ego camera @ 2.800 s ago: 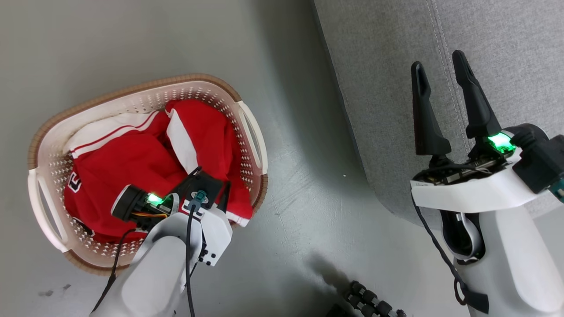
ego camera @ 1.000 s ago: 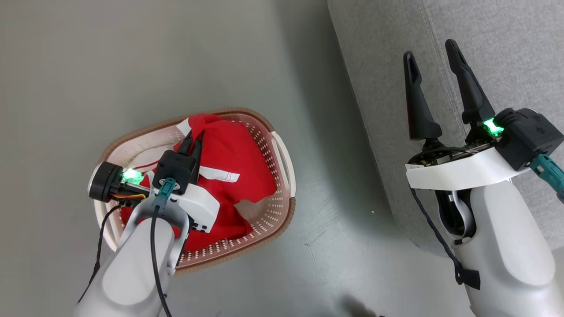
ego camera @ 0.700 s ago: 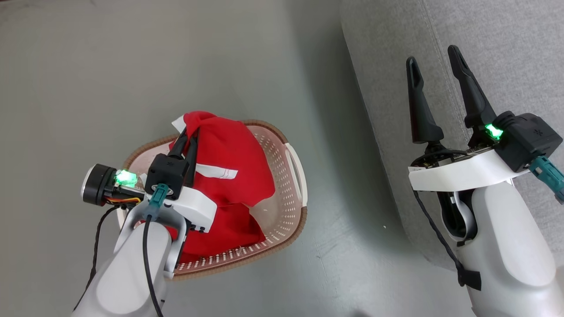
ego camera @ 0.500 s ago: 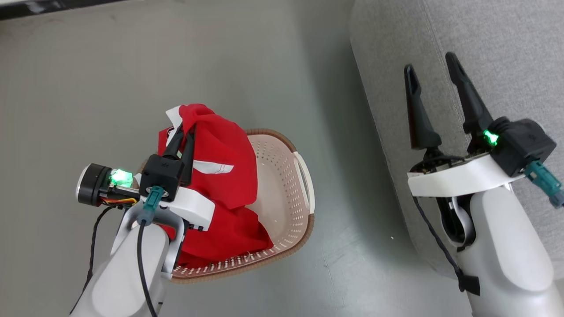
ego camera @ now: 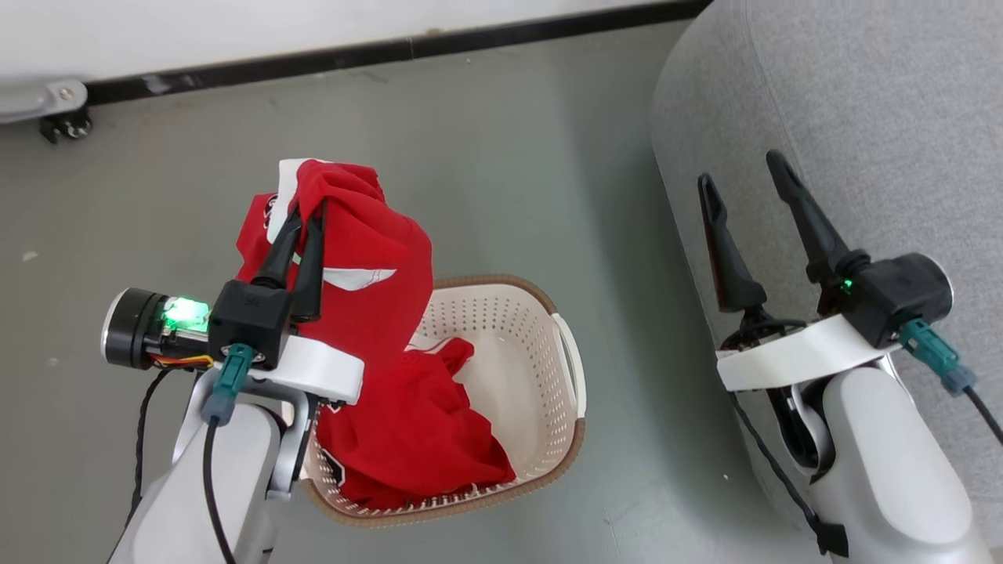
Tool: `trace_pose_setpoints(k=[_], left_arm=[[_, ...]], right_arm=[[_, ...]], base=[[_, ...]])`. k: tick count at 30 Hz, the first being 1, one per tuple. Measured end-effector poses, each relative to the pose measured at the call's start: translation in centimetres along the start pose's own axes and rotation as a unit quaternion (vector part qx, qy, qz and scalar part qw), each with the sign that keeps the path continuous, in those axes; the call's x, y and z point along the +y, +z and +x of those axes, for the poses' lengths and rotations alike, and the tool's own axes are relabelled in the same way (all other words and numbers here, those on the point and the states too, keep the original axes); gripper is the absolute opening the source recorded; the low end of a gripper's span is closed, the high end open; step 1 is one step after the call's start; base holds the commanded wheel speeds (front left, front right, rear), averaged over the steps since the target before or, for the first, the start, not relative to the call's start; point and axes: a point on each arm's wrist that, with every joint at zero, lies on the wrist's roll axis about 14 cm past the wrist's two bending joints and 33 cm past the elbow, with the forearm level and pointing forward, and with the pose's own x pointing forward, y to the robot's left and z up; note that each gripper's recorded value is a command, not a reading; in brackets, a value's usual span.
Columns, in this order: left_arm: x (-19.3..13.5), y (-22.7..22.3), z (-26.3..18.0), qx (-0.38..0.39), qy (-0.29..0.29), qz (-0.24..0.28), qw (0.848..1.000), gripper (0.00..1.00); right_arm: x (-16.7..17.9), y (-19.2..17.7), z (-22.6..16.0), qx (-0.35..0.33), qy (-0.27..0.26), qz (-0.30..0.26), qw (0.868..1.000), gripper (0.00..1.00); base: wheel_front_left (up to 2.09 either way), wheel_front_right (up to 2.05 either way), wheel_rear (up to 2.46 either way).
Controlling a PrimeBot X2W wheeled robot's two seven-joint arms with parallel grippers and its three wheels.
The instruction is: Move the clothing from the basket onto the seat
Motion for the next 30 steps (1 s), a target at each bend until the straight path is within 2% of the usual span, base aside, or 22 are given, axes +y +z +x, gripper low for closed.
trace_pose_setpoints(k=[7,23,30], left_arm=[[2.0,3.4,-1.3,-0.035,0.021,0.013,0.999,0.00],[3.0,8.8,-4.8,-0.083,0.001,0.025,0.996,0.00],[2.9,9.8,-6.8,-0.085,-0.016,0.025,0.996,0.00]], right_arm=[[1.3,0.8,-1.0,-0.006,0.020,-0.003,1.000,1.00],[3.8,2.9,-3.1,-0.017,0.074,-0.036,0.996,1.00],[6.7,3.4,-4.2,-0.015,0.119,-0.031,0.992,1.00]], base=[[0.00,0.00,0.00],[0.00,0.00,0.00],[0.00,0.00,0.00]])
